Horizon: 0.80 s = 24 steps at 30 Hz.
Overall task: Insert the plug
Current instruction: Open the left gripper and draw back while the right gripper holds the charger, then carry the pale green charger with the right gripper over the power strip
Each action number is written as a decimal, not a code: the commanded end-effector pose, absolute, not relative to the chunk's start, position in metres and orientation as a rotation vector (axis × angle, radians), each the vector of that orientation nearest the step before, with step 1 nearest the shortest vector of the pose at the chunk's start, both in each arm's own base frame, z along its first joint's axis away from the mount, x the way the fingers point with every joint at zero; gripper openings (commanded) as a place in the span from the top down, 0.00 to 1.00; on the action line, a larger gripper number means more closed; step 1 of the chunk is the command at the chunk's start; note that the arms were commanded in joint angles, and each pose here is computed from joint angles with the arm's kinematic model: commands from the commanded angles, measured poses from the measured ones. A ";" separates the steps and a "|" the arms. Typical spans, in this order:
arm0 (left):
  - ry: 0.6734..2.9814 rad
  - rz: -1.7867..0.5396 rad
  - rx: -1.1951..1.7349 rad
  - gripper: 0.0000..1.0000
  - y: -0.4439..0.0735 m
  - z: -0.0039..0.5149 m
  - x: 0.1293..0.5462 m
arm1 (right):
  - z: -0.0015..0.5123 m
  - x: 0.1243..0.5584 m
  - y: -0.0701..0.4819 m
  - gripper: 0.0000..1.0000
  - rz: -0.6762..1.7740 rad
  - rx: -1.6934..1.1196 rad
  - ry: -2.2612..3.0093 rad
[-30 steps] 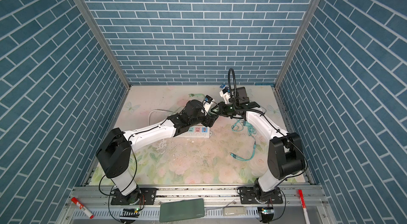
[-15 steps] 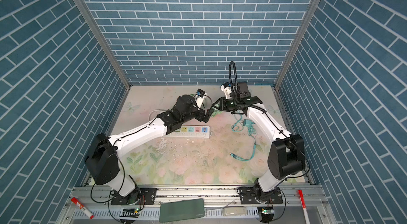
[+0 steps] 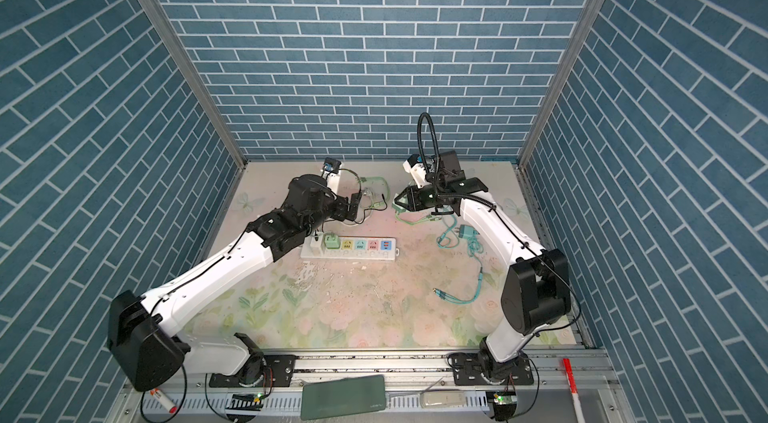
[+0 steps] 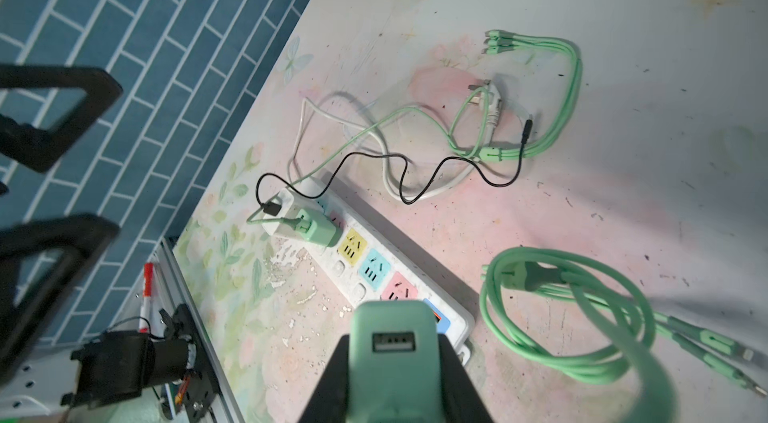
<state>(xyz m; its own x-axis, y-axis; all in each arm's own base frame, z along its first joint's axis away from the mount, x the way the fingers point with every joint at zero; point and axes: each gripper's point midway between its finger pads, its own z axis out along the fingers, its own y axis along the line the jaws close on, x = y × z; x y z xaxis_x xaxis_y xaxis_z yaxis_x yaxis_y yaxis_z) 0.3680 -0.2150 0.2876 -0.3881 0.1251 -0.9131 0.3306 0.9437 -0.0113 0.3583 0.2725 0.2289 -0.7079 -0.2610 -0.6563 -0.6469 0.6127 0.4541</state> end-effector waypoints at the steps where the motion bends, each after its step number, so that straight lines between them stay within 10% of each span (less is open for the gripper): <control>1: 2.021 -0.203 0.207 0.00 -0.181 0.281 0.356 | 0.249 0.354 0.297 1.00 0.933 -0.941 2.118; 24: 2.189 -0.048 -0.053 0.00 -0.092 0.259 0.277 | 0.177 0.312 0.414 1.00 0.816 -1.536 1.897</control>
